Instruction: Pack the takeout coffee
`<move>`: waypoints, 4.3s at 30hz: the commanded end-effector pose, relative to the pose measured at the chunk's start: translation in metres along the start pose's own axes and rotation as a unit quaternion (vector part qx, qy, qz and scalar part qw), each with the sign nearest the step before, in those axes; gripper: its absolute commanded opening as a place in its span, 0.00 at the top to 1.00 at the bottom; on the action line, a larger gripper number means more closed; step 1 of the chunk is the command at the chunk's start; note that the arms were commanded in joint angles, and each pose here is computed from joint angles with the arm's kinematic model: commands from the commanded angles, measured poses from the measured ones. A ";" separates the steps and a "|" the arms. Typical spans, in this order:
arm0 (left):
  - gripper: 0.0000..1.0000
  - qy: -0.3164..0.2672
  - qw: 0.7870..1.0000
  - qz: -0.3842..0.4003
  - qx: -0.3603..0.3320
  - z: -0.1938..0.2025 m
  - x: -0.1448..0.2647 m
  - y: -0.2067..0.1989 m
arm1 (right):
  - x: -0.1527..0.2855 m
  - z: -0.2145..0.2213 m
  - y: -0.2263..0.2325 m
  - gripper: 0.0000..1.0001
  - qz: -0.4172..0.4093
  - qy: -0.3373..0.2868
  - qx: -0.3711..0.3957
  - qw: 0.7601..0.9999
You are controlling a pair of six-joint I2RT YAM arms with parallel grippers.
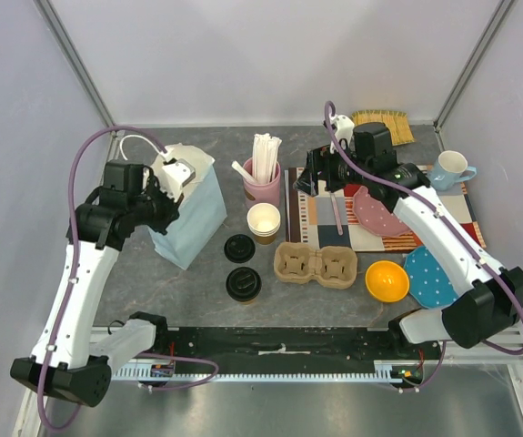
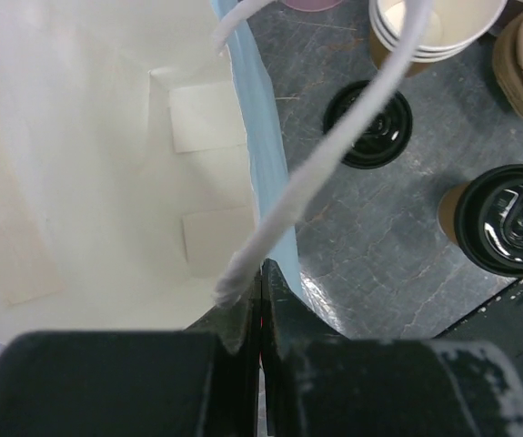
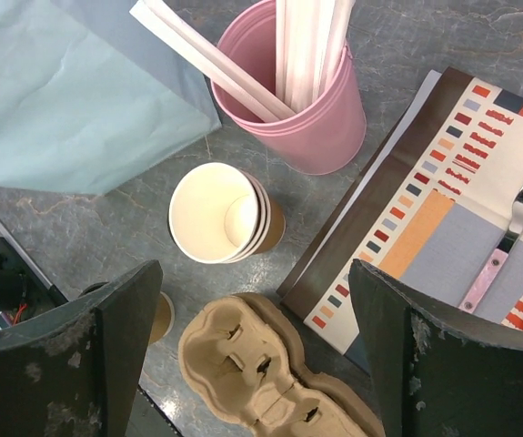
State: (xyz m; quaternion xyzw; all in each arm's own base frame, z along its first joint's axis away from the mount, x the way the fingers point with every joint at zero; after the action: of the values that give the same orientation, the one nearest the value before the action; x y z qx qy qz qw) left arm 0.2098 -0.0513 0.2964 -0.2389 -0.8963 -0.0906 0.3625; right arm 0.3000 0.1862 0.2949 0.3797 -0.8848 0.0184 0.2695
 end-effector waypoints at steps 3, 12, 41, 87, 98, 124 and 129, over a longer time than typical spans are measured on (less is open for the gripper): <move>0.98 -0.018 0.997 0.045 -0.064 0.012 0.023 -0.014 | 0.017 -0.023 0.007 0.08 -0.002 -0.051 0.009 0.999; 0.98 0.019 0.976 -0.002 -0.218 0.013 0.040 0.012 | 0.012 -0.024 0.009 0.06 -0.016 -0.047 0.005 0.999; 0.06 -0.085 0.983 -0.022 -0.161 -0.015 0.064 0.003 | 0.029 0.074 -0.040 0.20 0.225 0.165 -0.039 0.959; 0.48 0.048 0.835 0.425 -0.346 0.030 -0.172 -0.267 | 0.077 0.108 -0.051 0.16 0.240 0.109 -0.091 0.960; 0.53 0.086 0.859 0.400 -0.308 0.036 -0.194 -0.270 | 0.078 0.108 -0.050 0.16 0.238 0.108 -0.091 0.961; 0.98 0.066 0.874 0.381 -0.294 0.007 -0.169 -0.266 | 0.081 0.107 -0.048 0.15 0.231 0.103 -0.087 0.964; 0.98 0.016 0.879 0.358 -0.315 -0.011 -0.150 -0.257 | 0.084 0.097 -0.046 0.15 0.231 0.085 -0.087 0.965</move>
State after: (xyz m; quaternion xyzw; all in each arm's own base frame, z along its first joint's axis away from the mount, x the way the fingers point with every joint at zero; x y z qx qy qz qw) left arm 0.1765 -0.3331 0.1539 -0.6470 -0.6260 -0.2402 0.3631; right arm 0.2336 0.0741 0.2280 0.1378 -0.9057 0.0459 0.3983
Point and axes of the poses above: each gripper's point midway between its finger pads, its own x axis back along the fingers, its own y axis along the line the jaws close on, z = x × y, the point moved 6 cm from there along x, back along the fingers, and after that the axes turned 13 degrees about x, right-handed, at the moved point
